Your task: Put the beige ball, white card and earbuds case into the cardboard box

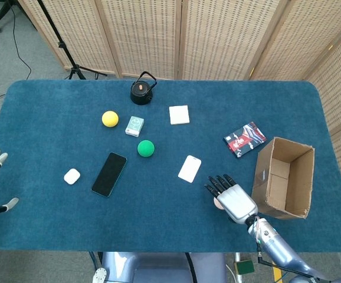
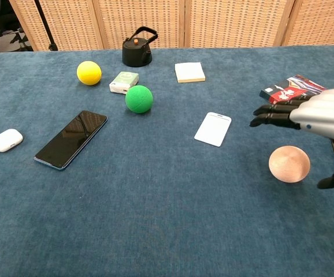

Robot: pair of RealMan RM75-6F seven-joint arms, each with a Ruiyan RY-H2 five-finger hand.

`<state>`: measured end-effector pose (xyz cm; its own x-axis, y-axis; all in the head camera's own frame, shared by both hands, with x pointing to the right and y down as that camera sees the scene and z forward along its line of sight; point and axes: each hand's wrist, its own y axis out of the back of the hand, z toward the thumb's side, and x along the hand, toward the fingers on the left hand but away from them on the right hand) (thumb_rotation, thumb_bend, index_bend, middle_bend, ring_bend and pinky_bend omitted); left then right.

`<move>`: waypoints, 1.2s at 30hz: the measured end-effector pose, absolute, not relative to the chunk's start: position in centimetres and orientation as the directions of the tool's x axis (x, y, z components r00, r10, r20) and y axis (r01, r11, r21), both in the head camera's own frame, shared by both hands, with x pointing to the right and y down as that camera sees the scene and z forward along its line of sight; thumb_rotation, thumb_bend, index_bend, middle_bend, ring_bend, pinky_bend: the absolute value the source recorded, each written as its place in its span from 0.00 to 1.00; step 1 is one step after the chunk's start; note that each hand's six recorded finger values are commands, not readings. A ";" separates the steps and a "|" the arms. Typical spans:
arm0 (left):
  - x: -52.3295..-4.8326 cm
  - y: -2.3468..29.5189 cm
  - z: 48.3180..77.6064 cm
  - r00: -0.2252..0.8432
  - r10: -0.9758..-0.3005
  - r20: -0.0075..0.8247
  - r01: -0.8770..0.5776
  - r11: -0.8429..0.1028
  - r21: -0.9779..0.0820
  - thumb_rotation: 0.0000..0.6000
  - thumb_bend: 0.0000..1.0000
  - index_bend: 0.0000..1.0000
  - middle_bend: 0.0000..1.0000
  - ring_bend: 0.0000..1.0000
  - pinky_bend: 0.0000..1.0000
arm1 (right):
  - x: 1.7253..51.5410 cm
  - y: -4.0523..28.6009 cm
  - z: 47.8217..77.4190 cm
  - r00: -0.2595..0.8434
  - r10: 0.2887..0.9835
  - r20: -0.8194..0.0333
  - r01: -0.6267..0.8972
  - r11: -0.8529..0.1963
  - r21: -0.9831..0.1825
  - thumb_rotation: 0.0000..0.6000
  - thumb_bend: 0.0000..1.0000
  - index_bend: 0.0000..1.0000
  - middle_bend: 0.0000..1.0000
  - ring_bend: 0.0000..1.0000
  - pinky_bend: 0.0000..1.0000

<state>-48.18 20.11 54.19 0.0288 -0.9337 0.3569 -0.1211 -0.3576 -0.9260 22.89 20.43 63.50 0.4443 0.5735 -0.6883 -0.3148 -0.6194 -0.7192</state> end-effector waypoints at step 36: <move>-48.4 19.7 54.5 0.015 -0.929 0.369 -0.125 -0.368 -0.921 1.00 0.00 0.00 0.00 0.00 0.00 | 21.1 18.4 59.0 0.627 0.668 -0.399 -0.055 -0.474 -0.879 1.00 0.31 0.49 0.53 0.50 0.45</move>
